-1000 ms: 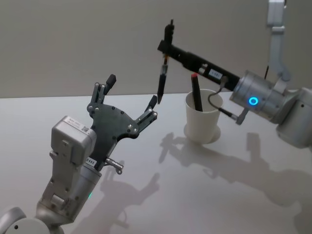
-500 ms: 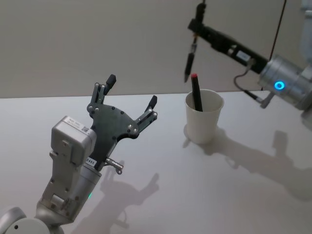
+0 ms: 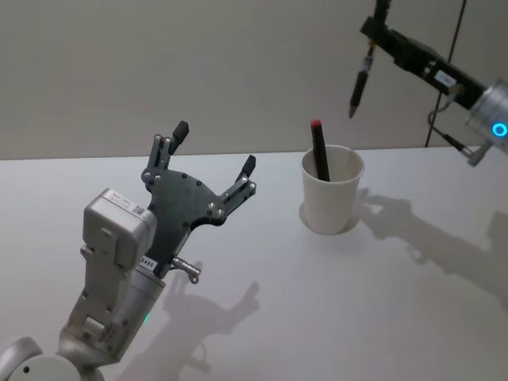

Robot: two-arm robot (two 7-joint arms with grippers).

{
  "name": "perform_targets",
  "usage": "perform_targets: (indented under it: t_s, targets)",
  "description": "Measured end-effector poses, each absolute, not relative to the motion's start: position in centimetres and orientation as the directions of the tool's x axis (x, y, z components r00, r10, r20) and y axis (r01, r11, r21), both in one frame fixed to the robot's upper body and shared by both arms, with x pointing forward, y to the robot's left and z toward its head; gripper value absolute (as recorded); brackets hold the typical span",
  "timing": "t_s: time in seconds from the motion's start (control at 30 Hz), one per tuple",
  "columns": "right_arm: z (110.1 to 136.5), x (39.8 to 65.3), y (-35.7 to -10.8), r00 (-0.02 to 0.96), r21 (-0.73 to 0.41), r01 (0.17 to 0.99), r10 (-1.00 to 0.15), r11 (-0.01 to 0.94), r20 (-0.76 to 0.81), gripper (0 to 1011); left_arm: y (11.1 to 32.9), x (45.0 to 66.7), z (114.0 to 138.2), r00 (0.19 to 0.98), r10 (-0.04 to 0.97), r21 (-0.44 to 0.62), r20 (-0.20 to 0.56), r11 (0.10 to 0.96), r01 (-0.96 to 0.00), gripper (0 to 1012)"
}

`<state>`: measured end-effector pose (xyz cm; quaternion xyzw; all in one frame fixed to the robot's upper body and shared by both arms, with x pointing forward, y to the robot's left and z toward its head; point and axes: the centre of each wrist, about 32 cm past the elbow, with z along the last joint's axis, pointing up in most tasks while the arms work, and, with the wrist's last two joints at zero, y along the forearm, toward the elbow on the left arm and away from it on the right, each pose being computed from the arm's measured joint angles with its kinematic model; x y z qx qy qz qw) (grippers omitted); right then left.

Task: Place the pen into the pen holder.

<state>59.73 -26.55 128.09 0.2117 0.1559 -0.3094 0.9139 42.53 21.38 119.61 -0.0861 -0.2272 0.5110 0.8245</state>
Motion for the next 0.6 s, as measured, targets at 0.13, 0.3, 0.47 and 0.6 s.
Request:
perform_targets:
  t_s: [0.13,0.3,0.47,0.6]
  targets:
    - [127.8,59.6,-27.4,0.741,0.276,0.657,-0.532,0.702,-0.41,154,21.4,42.5,119.6,0.374,0.882,-0.374,0.287,0.463,-0.804,1001]
    - [127.5,59.6,-27.7,0.727,0.255,0.674,-0.558,0.694,-0.4,156,21.4,42.5,119.6,0.374,0.882,-0.374,0.287,0.463,-0.804,1001]
    - [127.1,59.6,-27.6,0.718,0.231,0.683,-0.577,0.693,-0.389,154,21.4,42.5,119.6,0.374,0.882,-0.374,0.287,0.463,-0.804,1001]
    - [126.5,59.8,-27.1,0.714,0.211,0.685,-0.585,0.697,-0.385,154,21.4,42.5,119.6,0.374,0.882,-0.374,0.287,0.463,-0.804,1001]
